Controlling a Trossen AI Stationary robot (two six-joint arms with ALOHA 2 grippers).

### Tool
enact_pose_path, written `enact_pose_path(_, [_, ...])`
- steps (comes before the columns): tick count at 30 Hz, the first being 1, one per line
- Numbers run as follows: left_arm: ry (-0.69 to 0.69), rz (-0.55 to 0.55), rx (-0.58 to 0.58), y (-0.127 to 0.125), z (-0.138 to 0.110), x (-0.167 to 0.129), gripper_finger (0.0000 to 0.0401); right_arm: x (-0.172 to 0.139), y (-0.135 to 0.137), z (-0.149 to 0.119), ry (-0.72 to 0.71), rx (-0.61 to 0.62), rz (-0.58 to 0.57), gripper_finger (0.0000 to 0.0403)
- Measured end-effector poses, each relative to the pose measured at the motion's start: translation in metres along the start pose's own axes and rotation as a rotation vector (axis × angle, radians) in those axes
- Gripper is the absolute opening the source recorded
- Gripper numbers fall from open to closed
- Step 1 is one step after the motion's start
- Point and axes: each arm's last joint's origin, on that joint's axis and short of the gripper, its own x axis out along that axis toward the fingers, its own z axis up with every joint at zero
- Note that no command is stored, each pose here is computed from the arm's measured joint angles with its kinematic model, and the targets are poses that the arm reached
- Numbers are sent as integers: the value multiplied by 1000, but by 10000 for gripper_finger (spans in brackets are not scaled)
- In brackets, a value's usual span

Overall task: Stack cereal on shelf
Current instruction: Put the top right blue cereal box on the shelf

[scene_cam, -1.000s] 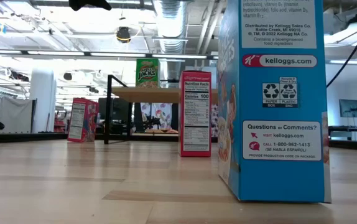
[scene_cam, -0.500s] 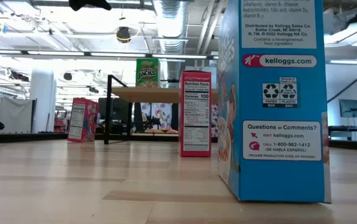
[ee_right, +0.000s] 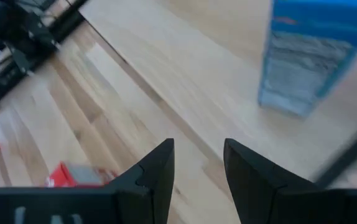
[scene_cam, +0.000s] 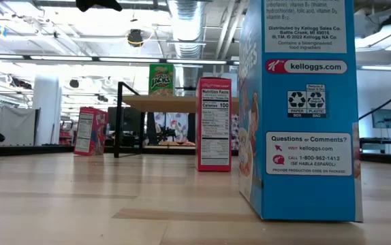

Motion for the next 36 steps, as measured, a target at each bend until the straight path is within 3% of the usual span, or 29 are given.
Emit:
enact_pose_path(11, [0, 0, 1, 0, 0, 0, 176, 37, -3, 8, 2, 15, -24, 164])
enact_pose_path(36, [0, 0, 12, 0, 0, 0, 176, 33, -39, 22, -47, 96, -123, 164])
